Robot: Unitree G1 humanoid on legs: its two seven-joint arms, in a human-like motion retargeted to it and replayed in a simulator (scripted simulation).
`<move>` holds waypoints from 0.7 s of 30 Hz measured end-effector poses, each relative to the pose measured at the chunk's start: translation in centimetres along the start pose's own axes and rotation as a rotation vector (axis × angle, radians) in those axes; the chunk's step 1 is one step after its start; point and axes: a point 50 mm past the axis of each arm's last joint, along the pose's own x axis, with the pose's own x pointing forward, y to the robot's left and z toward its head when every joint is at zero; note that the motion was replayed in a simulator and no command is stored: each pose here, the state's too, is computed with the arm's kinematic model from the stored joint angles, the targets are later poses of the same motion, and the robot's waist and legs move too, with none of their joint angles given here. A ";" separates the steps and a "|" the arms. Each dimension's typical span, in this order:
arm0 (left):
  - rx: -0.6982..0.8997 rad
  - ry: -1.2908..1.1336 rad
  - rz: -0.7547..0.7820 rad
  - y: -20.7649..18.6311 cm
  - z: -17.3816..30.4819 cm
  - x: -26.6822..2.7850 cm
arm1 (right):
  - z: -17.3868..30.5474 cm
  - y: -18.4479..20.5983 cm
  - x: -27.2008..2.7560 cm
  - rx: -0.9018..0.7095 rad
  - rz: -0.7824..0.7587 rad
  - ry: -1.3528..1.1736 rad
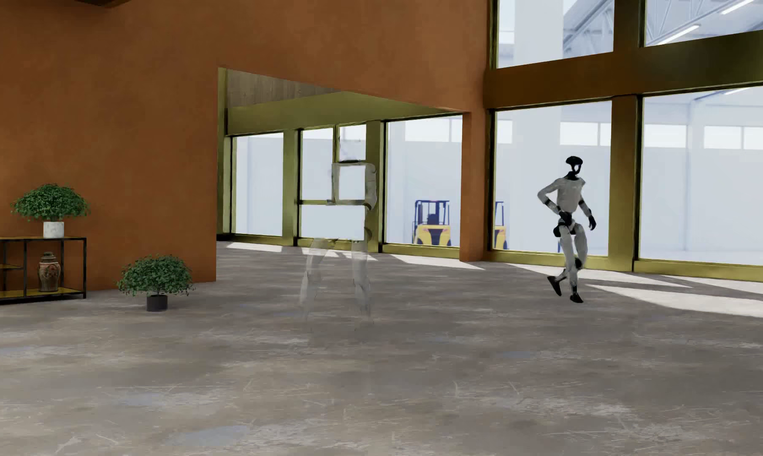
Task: Approach the sofa
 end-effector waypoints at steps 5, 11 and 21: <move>-0.308 0.132 0.051 -3.6 2.4 0.2 | 6.5 -5.1 7.7 -0.653 -0.155 -0.209; -0.312 -0.173 -0.175 -2.2 5.8 -0.1 | 17.3 -5.0 6.6 0.365 -0.121 -0.760; -0.224 -0.403 0.459 10.6 14.6 0.9 | -5.9 5.4 1.0 0.206 0.183 0.953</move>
